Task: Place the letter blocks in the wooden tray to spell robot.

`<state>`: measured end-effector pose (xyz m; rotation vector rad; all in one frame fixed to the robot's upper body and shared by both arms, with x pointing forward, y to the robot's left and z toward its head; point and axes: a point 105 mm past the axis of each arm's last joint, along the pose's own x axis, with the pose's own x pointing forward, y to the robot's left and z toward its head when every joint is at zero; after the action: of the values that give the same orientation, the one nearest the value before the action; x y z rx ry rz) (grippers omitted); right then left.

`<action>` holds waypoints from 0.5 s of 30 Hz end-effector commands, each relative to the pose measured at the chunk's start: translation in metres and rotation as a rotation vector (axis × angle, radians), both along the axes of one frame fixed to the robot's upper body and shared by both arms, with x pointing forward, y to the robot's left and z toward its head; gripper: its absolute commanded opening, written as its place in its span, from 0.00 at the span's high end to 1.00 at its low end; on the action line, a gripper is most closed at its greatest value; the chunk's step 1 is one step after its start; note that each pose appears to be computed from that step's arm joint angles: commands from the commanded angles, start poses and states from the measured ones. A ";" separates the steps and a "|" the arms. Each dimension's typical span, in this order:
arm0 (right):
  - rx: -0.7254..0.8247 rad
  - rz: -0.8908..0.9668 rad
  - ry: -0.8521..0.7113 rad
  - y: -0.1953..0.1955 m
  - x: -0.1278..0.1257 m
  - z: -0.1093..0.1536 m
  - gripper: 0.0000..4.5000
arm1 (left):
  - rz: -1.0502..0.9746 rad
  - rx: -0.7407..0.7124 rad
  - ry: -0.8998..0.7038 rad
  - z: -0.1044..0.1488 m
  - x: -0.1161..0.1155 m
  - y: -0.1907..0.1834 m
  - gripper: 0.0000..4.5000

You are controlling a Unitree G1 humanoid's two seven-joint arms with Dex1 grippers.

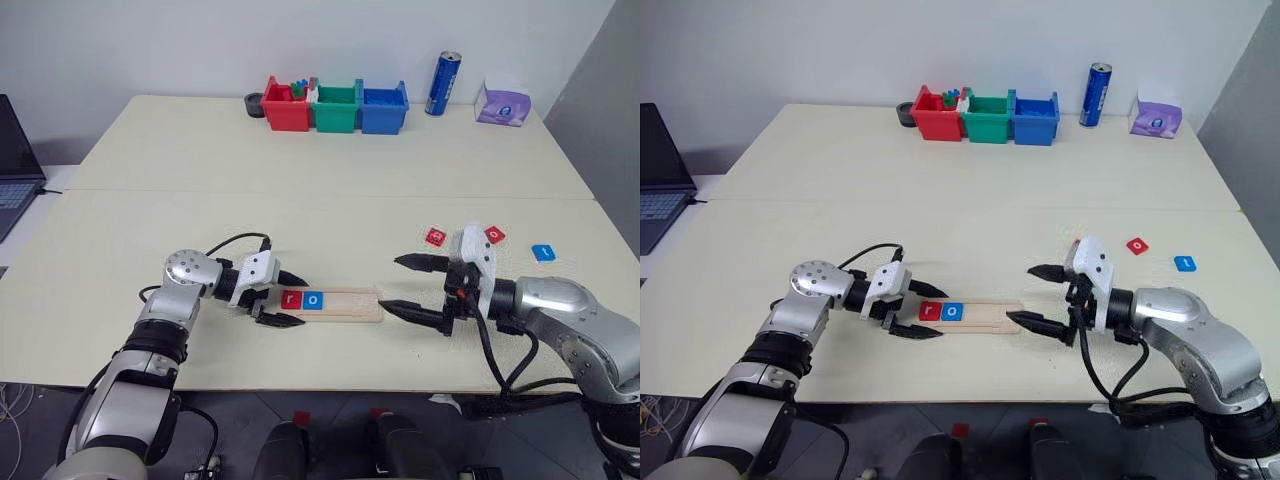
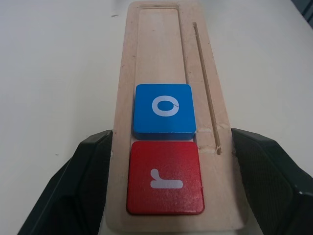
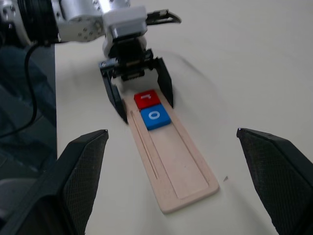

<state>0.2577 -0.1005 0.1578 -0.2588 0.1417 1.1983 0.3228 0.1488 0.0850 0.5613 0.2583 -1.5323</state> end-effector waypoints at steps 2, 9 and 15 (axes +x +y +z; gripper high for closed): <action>-0.018 0.063 -0.093 0.004 -0.006 0.006 0.00 | -0.020 -0.010 -0.035 0.009 0.003 -0.004 0.25; -0.030 0.089 -0.126 0.006 -0.007 0.005 0.00 | -0.004 -0.013 -0.031 0.004 0.003 -0.004 0.25; -0.031 0.101 -0.136 0.007 -0.005 0.006 0.00 | 0.002 -0.018 -0.028 0.004 0.002 -0.003 0.08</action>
<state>0.2534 -0.0969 0.1560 -0.3543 0.0741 1.2568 0.3244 0.1484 0.0848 0.5639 0.2513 -1.5209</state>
